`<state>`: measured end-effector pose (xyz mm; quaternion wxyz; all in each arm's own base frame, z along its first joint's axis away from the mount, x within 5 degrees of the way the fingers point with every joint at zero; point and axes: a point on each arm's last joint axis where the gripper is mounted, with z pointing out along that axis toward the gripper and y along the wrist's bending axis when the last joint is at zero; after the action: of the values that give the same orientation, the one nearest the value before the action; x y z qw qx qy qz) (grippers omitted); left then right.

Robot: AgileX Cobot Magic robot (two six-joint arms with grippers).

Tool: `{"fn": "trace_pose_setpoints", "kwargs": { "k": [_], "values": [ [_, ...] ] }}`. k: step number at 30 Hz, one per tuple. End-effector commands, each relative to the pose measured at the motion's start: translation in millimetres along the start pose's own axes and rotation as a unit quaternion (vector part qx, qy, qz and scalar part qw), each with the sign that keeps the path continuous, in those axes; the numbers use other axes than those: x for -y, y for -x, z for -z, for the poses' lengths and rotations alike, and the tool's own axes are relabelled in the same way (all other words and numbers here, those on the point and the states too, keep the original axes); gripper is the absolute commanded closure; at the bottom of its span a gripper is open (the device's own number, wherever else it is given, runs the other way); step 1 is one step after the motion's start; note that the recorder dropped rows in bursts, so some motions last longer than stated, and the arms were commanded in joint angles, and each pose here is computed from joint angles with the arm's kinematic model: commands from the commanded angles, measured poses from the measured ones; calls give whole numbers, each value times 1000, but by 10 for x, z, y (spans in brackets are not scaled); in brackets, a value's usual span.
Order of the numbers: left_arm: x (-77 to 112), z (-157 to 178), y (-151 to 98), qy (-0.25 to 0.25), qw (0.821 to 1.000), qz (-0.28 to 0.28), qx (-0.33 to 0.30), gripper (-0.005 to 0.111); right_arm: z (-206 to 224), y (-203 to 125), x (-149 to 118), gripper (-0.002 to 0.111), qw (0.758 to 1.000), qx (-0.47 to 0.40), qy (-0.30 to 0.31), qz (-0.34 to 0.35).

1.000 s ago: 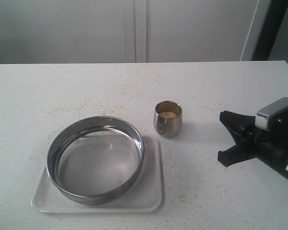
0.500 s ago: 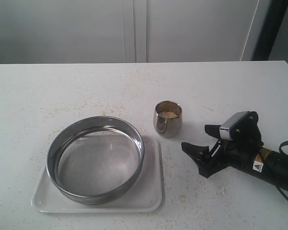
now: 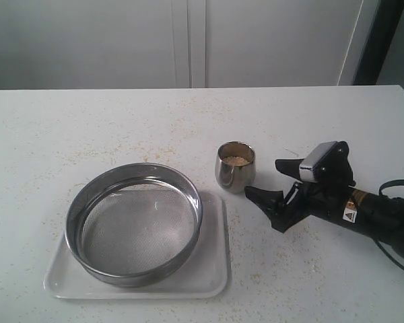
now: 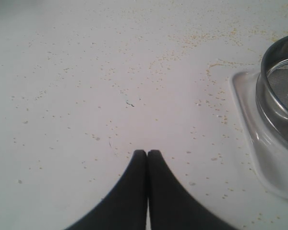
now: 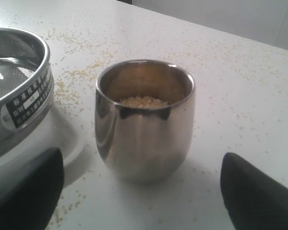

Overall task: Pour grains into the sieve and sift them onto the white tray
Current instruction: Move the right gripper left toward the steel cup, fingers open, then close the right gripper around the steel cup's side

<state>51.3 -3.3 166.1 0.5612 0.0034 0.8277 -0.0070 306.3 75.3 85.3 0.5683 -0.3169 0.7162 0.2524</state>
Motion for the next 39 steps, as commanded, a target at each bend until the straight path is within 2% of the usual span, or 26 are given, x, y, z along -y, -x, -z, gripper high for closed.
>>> {"fn": "trace_pose_setpoints", "kwargs": {
  "k": [1, 6, 10, 14, 30, 39],
  "values": [
    [3, -3, -12, -1, 1000, 9, 0, 107, -53, 78, 55, 26, 1000, 20, 4, -5],
    [3, -3, -12, -1, 1000, 9, 0, 107, -87, 115, 70, 25, 999, 25, 14, -21],
    [3, -3, -12, -1, 1000, 9, 0, 107, -209, 162, -31, 17, 999, 31, 35, -11],
    [3, -3, -12, -1, 1000, 9, 0, 107, -350, 139, -80, 18, 998, 33, 52, -5],
    [3, -3, -12, -1, 1000, 9, 0, 107, -582, -36, 95, 18, 999, 36, 39, -8],
    [3, -3, -12, -1, 1000, 9, 0, 107, -676, 2, 101, 18, 998, 45, 46, -3]
  ]
}}
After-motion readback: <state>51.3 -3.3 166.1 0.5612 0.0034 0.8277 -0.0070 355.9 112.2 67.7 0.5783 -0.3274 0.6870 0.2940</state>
